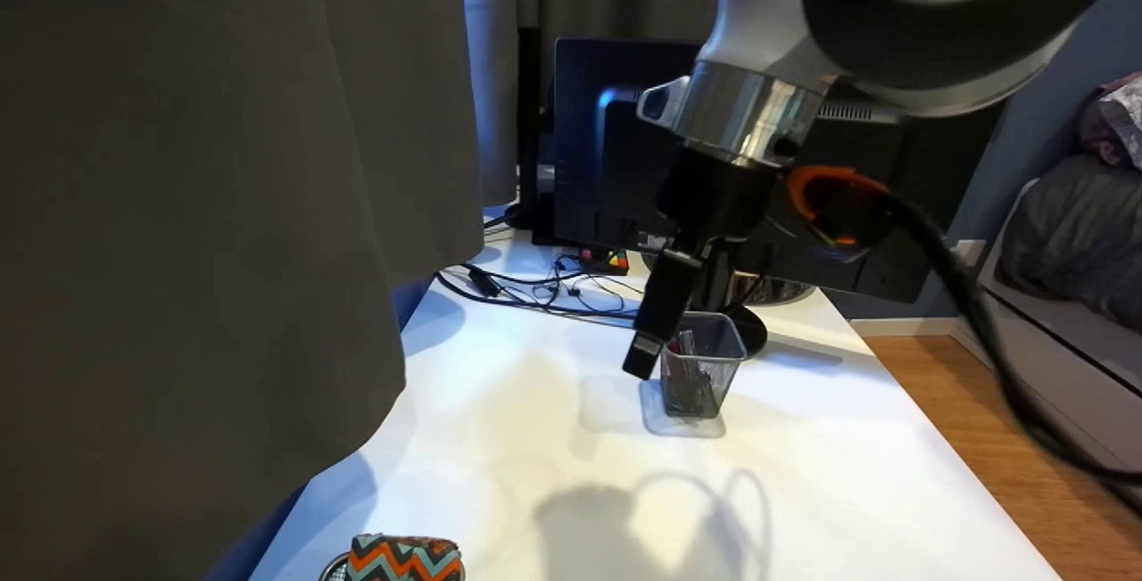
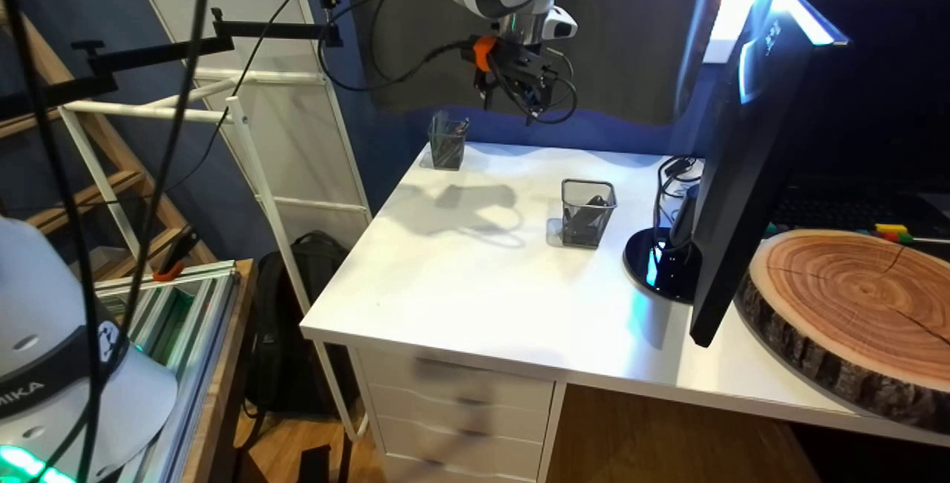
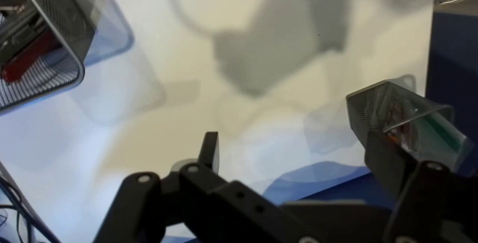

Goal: Move the basket on the left forwards.

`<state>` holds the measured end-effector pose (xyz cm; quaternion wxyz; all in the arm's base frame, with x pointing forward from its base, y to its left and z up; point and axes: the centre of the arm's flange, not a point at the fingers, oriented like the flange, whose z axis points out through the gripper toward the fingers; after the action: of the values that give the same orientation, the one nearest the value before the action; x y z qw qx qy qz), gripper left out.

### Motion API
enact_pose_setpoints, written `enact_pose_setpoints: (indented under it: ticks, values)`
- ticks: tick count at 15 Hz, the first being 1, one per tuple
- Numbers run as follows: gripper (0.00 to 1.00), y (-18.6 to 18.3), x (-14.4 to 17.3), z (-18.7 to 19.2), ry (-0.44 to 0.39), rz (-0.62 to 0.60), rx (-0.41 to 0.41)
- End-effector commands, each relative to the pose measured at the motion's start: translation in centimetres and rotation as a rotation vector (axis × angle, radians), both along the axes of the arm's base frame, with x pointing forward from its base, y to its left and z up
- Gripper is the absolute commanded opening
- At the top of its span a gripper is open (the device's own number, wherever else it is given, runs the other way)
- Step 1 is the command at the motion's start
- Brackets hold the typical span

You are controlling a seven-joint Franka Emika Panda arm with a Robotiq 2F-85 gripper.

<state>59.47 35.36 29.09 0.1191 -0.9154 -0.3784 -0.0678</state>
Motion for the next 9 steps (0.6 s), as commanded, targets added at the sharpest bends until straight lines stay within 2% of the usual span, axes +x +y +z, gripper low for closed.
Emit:
enact_pose_setpoints:
  ticks: [1, 3, 4, 5, 7, 9]
  values:
    - [1.00, 4.0, 6.3, -3.7, -0.047, 0.011, 0.071]
    - [1.00, 4.7, 8.6, -6.2, 0.023, 0.008, 0.188]
    - [1.00, 4.6, 9.1, -6.9, 0.061, 0.022, 0.212]
    - [1.00, 2.7, 4.3, -5.4, 0.009, 0.003, 0.127]
    - [1.00, 2.4, 5.7, -7.0, 0.032, 0.003, 0.177]
    - [1.00, 4.4, 5.9, -8.0, 0.041, 0.020, 0.204]
